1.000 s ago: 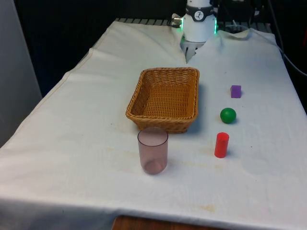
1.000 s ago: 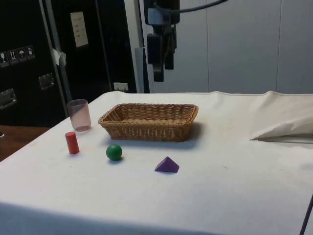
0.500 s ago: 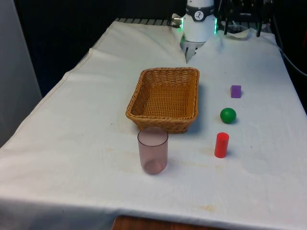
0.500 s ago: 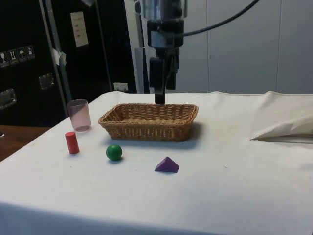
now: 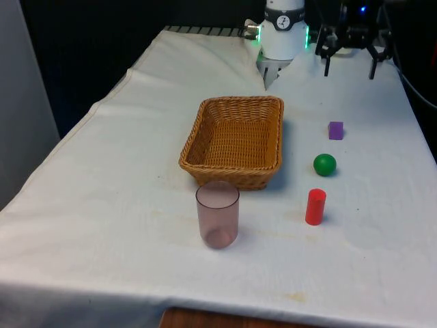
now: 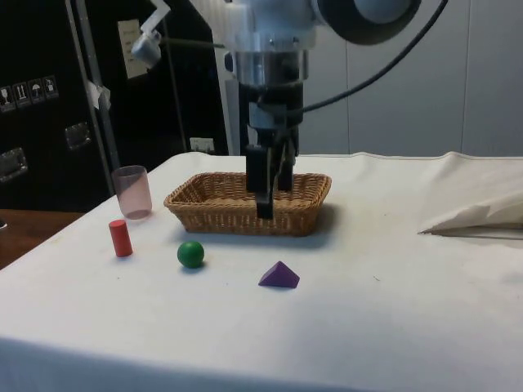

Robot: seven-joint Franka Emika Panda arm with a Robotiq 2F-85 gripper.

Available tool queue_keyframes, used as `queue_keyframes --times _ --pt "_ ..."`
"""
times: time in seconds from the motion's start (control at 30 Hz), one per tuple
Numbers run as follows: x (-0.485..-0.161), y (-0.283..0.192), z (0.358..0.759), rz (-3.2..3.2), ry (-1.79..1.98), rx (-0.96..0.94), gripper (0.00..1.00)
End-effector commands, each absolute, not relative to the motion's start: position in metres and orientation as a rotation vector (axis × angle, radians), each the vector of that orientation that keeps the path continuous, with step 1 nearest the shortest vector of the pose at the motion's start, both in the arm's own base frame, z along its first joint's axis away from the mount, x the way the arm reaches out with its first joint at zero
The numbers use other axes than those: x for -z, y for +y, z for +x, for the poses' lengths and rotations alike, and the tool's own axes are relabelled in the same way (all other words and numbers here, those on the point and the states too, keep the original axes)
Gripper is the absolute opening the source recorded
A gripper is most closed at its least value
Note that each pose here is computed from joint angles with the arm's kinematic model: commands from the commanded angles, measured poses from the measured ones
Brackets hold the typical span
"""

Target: Pick up the triangular block and place it into the basket.

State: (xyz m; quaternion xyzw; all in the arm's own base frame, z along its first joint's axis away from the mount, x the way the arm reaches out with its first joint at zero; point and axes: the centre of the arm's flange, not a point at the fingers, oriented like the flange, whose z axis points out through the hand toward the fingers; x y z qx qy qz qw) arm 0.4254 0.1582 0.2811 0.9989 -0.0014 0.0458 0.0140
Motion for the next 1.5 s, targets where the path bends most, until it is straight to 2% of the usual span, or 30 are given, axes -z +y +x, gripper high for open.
queue_keyframes --times 0.0,0.87,1.47 --pt "-0.276 0.159 0.426 3.106 -0.017 -0.161 1.0" --pt "-0.206 0.14 0.427 3.139 -0.065 -0.163 1.0" --pt "-0.183 0.134 0.437 3.137 -0.077 -0.155 1.0"
